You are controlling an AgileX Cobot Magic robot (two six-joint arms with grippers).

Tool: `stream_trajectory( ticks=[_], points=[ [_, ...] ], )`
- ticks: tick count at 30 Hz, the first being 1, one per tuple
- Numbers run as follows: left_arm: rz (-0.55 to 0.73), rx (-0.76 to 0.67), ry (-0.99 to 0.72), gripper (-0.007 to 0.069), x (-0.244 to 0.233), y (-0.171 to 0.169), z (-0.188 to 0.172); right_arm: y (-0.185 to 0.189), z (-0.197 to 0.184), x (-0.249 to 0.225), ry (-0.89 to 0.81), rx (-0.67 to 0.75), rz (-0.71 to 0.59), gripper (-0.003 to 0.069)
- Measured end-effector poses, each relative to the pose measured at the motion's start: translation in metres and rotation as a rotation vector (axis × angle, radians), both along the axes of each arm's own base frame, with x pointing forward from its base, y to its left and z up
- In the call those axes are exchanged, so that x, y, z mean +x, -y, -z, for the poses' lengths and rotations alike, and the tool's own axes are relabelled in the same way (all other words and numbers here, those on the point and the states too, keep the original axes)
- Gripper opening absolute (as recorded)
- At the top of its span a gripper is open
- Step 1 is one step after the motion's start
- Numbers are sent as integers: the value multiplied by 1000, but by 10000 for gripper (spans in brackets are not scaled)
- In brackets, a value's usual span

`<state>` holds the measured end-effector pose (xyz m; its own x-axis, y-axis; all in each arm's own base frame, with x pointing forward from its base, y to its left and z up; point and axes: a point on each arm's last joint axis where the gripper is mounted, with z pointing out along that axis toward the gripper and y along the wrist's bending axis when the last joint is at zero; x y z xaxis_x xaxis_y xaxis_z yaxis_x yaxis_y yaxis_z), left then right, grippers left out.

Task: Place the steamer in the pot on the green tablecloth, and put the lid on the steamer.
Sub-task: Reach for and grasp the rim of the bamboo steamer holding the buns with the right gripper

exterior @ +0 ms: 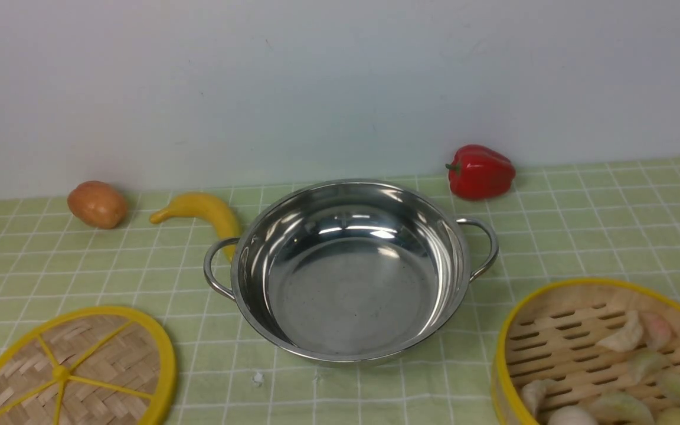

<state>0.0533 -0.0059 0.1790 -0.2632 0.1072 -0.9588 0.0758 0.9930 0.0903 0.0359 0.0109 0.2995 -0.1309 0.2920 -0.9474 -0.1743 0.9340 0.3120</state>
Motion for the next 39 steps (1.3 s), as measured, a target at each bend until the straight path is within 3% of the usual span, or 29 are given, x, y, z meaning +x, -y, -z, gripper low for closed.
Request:
stream_trajectory(
  ticks=[16,19,26,31,39],
  points=[
    [0,-1,0,240,0,0,0,-22,-19,35,-240,237,-141,242],
    [0,-1,0,240,0,0,0,-25,-26,37,-273,212,-177,242],
    [0,-1,0,240,0,0,0,-39,-62,63,-412,-56,-352,242],
    [0,-1,0,240,0,0,0,-49,-61,97,-530,-206,-477,242],
    [0,-1,0,240,0,0,0,-64,-27,152,-723,-187,-581,242]
  ],
)
